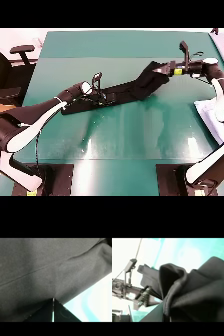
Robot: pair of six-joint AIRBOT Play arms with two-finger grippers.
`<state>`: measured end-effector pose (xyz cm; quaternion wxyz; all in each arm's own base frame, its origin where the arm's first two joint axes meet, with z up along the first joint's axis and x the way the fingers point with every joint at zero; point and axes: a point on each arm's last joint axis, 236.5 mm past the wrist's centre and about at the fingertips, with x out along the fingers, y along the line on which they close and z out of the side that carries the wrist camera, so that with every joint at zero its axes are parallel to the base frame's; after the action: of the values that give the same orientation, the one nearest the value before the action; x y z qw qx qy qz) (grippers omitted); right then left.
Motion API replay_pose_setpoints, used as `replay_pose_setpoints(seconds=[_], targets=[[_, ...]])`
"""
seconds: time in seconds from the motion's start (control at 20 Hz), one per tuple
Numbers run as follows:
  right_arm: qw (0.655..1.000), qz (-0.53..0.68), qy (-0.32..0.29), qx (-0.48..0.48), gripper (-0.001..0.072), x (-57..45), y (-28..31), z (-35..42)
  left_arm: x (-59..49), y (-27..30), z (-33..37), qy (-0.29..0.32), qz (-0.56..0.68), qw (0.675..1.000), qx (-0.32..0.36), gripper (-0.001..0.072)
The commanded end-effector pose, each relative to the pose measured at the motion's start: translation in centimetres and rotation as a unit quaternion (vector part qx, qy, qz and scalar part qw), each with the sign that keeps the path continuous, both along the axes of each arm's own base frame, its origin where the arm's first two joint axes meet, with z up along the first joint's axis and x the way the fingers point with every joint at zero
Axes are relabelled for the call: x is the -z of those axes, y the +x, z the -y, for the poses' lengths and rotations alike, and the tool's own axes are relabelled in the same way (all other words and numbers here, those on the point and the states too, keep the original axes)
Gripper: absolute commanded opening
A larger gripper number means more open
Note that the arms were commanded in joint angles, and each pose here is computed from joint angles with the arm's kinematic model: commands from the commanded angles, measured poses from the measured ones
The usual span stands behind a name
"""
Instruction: Fold the shirts.
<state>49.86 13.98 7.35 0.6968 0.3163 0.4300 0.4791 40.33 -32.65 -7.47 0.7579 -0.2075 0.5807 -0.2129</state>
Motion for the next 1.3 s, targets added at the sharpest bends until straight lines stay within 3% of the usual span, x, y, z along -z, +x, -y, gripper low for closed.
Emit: replay_pose_setpoints(seconds=[0.0,0.55,1.25], targets=[[0.997,0.05,0.011,-0.053,0.0023,-5.1,-2.5,-8.0,0.1,-0.1,0.0,0.001,-0.001,1.0,0.001,0.0019],[0.989,0.12,0.025,-0.079,0.0023,-12.5,-8.3,-22.7,0.2,-0.5,0.0,0.003,-0.01,1.0,0.007,0.002],[0.988,0.129,0.056,-0.064,0.0023,-14.1,-9.5,-27.2,0.3,-1.2,-0.3,0.012,-0.005,0.999,0.042,0.0021]])
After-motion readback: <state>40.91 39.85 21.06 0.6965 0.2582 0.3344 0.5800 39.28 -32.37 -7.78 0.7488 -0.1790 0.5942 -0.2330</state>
